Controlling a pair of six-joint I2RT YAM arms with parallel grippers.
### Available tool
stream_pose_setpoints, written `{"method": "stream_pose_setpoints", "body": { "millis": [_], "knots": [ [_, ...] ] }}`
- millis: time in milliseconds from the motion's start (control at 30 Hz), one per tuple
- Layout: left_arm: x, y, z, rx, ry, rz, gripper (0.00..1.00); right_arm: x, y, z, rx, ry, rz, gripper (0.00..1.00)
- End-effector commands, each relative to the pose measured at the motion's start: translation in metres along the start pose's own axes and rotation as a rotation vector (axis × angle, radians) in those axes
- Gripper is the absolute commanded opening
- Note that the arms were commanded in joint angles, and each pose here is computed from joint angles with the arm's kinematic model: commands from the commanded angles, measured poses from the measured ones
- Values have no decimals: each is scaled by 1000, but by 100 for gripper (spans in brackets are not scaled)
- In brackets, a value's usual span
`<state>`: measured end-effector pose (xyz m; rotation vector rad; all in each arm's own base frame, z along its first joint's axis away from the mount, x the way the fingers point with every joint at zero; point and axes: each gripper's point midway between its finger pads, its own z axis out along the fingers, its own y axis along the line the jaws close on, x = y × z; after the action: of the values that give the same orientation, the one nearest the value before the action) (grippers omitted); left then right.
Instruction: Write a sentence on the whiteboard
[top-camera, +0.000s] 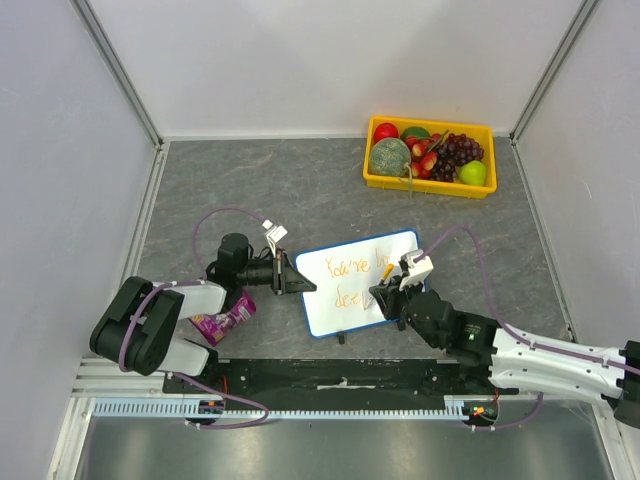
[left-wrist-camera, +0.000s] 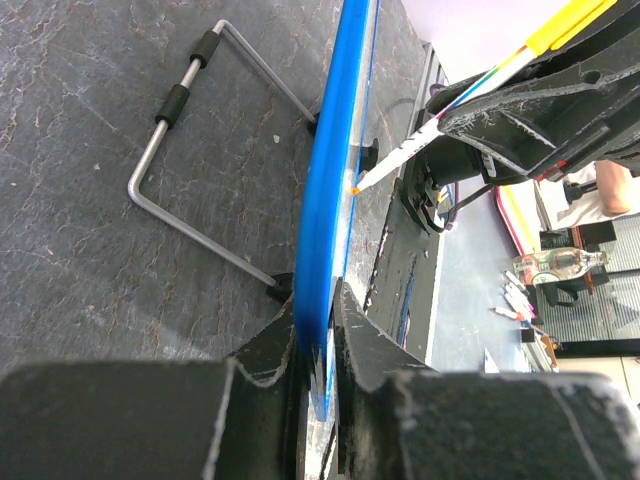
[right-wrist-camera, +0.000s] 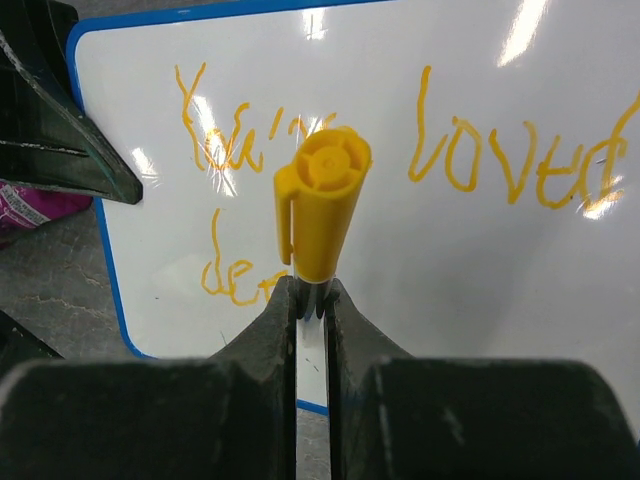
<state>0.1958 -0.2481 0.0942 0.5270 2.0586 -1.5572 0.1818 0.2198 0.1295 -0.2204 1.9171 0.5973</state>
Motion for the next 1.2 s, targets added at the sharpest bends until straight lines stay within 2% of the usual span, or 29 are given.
{"method": "stream_pose_setpoints", "body": {
  "millis": [0, 333, 533, 1167],
  "knots": [
    [8, 19, 1, -69, 12, 30, 2, 18, -16, -2, 45, 48, -28, 0],
    [8, 19, 1, -66, 13, 28, 2, -28, 9, -8, -40, -51, -11, 0],
    [8, 19, 1, -67, 12, 28, 2, -55, 14, -9, -32, -125, -8, 0],
    [8, 19, 1, -69, 12, 28, 2, -62, 16, 9, 13, -155, -17, 0]
  ]
}}
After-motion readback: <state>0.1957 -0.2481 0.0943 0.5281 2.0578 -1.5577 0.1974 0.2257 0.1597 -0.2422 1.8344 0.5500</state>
